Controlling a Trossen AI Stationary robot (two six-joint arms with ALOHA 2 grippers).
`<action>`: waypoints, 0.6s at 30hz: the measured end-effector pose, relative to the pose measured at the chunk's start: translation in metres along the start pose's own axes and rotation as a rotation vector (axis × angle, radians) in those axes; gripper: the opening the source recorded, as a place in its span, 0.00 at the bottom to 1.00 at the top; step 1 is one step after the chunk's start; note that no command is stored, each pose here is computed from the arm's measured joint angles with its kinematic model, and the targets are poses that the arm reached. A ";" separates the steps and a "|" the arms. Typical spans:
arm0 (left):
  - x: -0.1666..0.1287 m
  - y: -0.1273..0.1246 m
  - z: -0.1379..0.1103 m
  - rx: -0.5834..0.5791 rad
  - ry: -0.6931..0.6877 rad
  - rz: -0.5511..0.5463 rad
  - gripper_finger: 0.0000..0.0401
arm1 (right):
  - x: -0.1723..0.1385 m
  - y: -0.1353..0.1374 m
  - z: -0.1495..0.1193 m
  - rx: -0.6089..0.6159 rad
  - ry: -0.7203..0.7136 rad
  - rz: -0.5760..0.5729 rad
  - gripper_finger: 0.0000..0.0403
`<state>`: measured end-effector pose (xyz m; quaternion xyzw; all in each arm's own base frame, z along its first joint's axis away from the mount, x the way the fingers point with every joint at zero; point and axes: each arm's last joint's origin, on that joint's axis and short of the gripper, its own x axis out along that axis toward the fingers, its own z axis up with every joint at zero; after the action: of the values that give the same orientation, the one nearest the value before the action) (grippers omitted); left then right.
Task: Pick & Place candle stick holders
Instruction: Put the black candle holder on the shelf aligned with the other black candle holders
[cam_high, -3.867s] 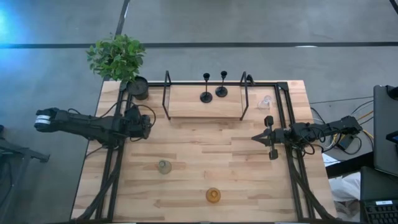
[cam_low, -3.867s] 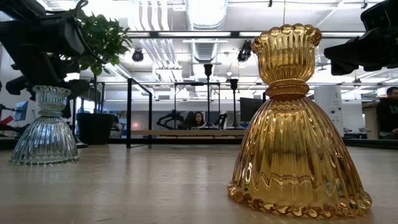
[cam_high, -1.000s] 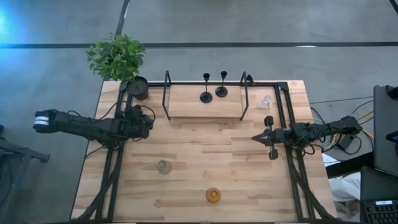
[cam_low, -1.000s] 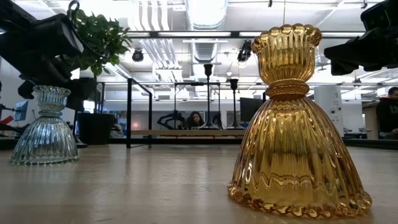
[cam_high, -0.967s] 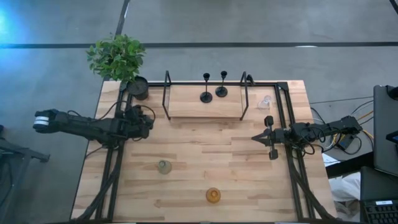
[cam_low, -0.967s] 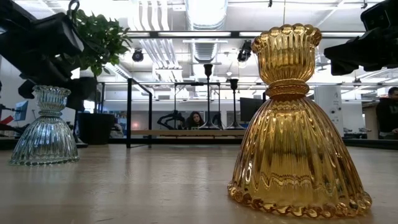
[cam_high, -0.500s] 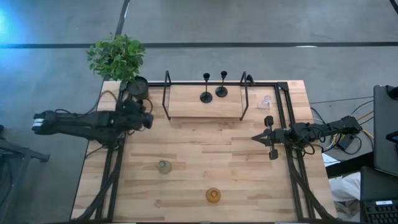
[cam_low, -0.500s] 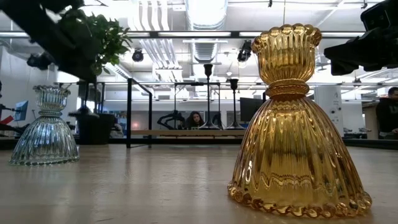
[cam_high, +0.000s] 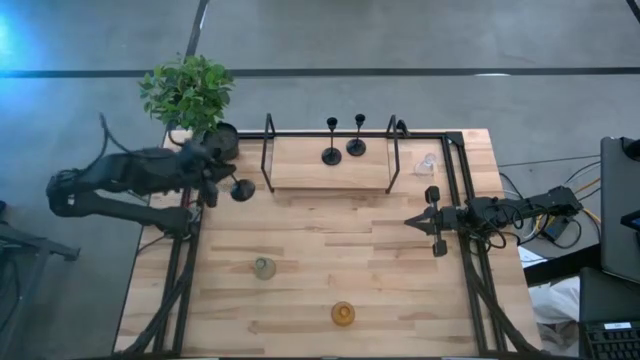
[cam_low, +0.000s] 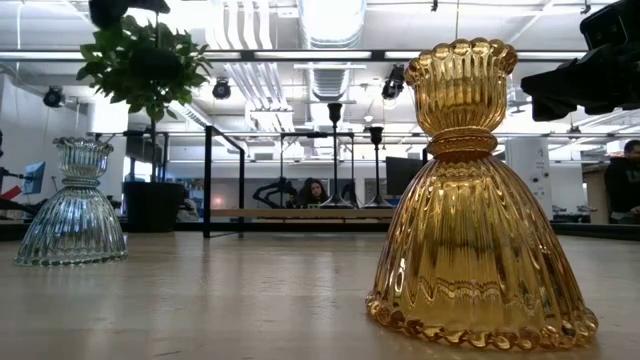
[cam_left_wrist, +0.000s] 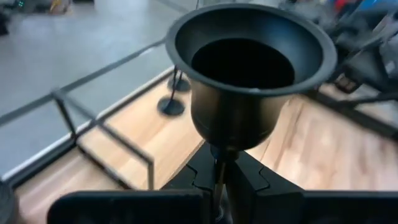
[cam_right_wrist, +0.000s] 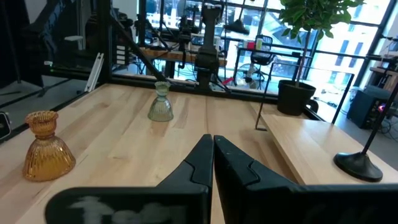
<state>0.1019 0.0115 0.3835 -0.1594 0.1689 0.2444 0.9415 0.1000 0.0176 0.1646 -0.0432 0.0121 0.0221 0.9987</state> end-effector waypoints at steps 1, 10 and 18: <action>0.001 -0.003 0.006 0.002 -0.011 -0.006 0.05 | 0.000 0.000 0.000 0.001 0.000 0.000 0.02; 0.067 -0.066 0.045 0.041 -0.109 -0.006 0.05 | 0.000 0.000 0.000 0.001 0.000 0.000 0.02; 0.141 -0.118 0.061 0.029 -0.153 0.143 0.05 | 0.000 0.000 0.000 0.001 0.003 0.000 0.02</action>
<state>0.2933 -0.0052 0.4079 -0.1140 0.1108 0.3201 0.9340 0.1002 0.0176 0.1643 -0.0428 0.0136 0.0219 0.9987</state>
